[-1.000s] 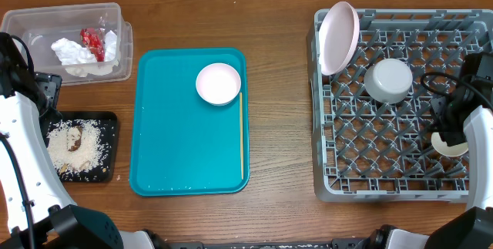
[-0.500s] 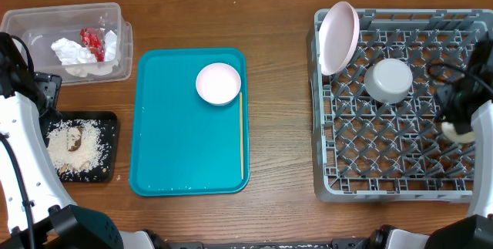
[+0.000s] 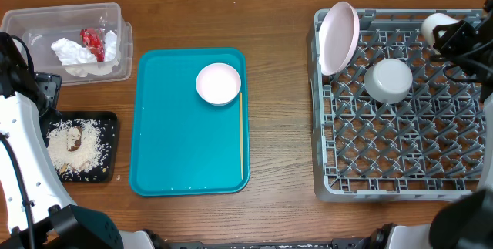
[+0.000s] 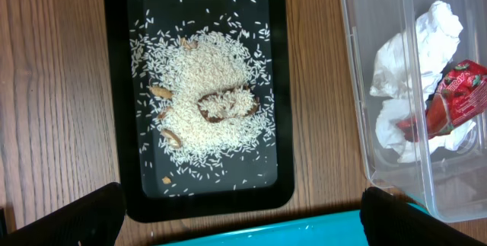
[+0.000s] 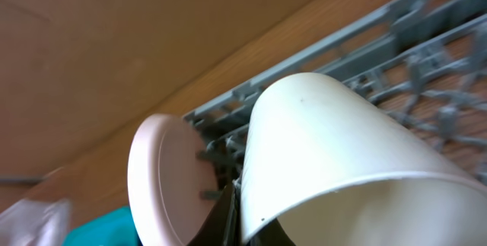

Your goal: Sort waste into correct bins and load items into the dishwasher

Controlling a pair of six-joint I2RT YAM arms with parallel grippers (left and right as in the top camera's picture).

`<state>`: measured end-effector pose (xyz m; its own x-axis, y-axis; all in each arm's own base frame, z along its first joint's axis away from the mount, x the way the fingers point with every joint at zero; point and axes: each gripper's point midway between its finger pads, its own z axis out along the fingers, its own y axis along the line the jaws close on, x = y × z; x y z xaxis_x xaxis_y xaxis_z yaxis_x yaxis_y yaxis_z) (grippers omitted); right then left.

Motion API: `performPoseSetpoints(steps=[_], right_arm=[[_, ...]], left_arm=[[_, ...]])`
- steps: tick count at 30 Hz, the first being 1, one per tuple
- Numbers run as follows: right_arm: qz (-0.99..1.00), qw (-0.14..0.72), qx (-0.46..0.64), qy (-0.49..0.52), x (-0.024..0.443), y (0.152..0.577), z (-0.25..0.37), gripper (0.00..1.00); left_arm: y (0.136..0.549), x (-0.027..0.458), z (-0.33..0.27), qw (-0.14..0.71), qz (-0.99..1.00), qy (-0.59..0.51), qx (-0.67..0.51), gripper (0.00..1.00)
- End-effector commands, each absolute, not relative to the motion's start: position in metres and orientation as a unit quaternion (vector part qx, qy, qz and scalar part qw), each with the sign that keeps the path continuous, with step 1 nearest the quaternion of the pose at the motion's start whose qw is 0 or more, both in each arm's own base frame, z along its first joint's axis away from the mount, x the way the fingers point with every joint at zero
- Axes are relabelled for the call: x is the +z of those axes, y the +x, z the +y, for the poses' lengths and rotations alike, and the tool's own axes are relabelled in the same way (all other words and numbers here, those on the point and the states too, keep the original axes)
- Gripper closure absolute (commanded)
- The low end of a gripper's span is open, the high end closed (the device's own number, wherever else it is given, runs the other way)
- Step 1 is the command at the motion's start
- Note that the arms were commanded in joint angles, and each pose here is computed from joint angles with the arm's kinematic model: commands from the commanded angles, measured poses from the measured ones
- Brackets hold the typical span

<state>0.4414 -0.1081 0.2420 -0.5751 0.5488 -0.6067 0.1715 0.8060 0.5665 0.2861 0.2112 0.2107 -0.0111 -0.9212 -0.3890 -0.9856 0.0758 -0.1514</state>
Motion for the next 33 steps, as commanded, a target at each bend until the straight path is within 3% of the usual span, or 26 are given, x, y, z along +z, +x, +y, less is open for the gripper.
performPoseSetpoints(steps=[1,13,27,33], right_arm=[[0.837,0.388,0.340,0.179,0.230,0.447,-0.103,0.96],[0.759,0.354,0.500,0.218,0.200,0.425,-0.154,0.96],[0.763,0.275,0.480,0.334,0.134,0.409,-0.181,0.96],[0.749,0.274,0.471,0.376,0.131,0.394,-0.205,0.95]], left_arm=[[0.284,0.211,0.214,0.197,0.709,-0.670,0.092,0.00],[0.284,0.211,0.214,0.197,0.709,-0.670,0.092,0.00],[0.284,0.211,0.214,0.197,0.709,-0.670,0.092,0.00],[0.284,0.211,0.214,0.197,0.709,-0.670,0.092,0.00]])
